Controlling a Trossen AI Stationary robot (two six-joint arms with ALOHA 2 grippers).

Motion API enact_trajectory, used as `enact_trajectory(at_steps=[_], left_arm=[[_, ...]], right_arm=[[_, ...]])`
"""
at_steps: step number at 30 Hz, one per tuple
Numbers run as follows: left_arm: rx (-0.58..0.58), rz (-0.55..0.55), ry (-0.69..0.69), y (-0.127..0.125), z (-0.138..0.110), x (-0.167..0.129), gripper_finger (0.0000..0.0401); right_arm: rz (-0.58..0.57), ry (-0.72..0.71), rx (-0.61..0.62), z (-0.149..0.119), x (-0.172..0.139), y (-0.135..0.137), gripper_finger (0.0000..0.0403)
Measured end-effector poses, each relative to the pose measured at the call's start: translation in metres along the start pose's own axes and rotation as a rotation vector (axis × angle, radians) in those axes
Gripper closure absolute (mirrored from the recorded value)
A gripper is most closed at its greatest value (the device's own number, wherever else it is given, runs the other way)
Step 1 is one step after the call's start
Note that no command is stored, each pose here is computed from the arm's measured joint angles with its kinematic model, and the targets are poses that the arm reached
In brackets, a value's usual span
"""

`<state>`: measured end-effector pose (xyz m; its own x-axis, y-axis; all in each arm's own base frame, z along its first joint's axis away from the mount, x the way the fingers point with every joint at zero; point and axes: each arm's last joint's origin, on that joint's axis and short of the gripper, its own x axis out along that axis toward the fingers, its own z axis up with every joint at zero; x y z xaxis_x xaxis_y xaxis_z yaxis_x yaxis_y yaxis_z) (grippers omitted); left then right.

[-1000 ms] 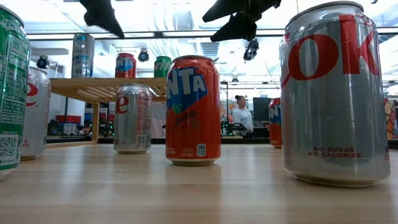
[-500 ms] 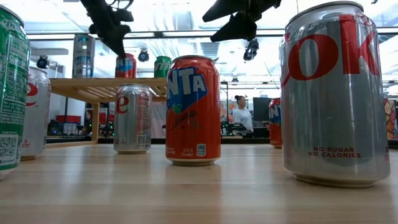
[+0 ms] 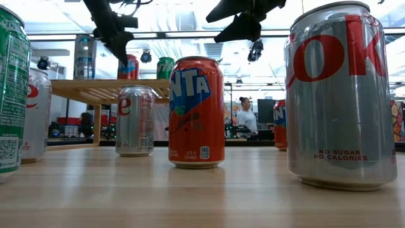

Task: Place canned beverage on shelf
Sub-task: Put the middle orange soda can on the shelf

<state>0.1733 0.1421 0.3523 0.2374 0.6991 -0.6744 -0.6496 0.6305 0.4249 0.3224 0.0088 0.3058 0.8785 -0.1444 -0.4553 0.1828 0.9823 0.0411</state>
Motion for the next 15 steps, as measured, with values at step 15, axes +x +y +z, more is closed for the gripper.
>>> enact_trajectory(at_steps=[15], left_arm=[[0.007,0.011,0.014,-0.004,0.004,0.010,0.0401]], right_arm=[[0.000,0.000,-0.002,0.000,0.000,0.000,0.0039]])
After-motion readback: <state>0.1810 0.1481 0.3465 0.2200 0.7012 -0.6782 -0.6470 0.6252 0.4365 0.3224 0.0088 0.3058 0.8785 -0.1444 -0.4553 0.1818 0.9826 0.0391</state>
